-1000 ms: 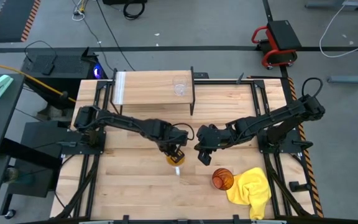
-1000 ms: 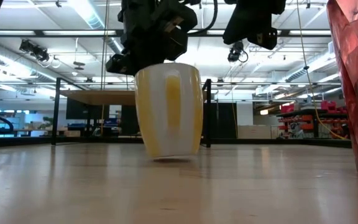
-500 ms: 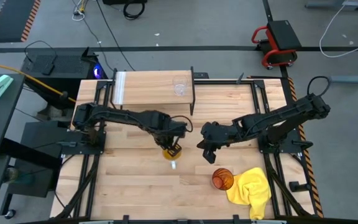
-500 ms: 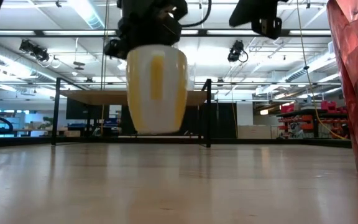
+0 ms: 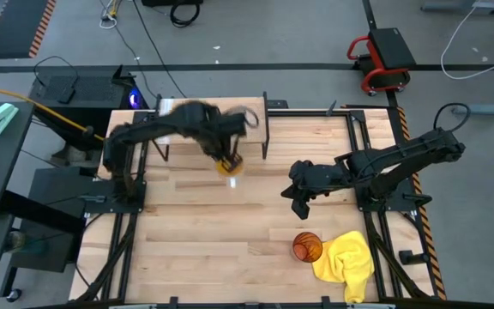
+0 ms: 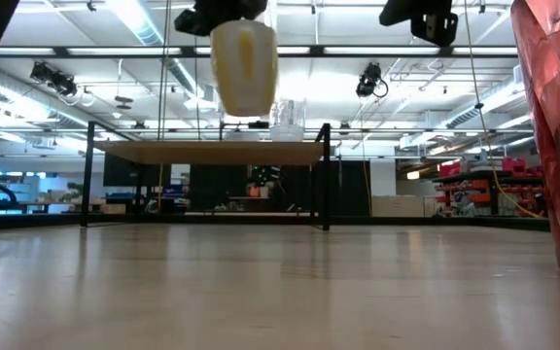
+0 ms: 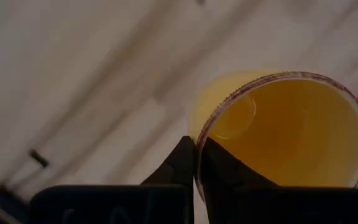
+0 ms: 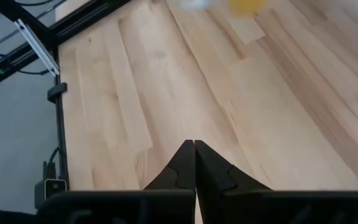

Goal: Stack small to large cups/mugs on shelf
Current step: Put the yellow mug on the shelf

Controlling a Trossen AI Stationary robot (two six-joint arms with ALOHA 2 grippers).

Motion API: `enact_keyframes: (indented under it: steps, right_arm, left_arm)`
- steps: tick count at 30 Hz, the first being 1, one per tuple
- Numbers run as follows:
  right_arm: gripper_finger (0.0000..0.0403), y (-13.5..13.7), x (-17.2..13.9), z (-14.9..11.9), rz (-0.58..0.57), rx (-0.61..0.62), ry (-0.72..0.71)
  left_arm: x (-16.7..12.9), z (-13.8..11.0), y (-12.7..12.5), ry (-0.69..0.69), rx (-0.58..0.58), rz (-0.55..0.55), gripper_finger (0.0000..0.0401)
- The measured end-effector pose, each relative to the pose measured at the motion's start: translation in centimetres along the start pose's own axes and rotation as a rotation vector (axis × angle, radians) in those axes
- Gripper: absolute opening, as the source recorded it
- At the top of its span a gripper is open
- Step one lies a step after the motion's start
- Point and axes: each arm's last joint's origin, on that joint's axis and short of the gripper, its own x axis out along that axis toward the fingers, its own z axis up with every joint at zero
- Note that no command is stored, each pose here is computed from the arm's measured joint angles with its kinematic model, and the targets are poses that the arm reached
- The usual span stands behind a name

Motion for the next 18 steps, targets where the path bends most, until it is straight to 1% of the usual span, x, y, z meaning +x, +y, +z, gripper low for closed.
enact_keyframes:
  steps: [2, 6, 14, 18]
  right_arm:
    - [0.0003, 0.0, 0.0, 0.0, -0.004, -0.001, 0.004]
    - [0.0006, 0.0, 0.2, -0.1, -0.006, -0.002, 0.008]
    - [0.0003, 0.1, 0.1, -0.2, -0.002, -0.003, 0.010]
    - [0.0005, 0.1, 0.1, -0.2, -0.003, 0.001, 0.010]
  left_arm:
    - [-1.2, 1.1, 1.2, -0.060, -0.027, -0.020, 0.0016]
    - [-2.8, 2.7, 3.8, -0.128, -0.070, -0.029, 0.0016]
    - [-2.9, 4.8, 9.2, -0.153, -0.152, 0.032, 0.0016]
    - [-2.9, 5.5, 11.3, -0.158, -0.195, 0.058, 0.0016]
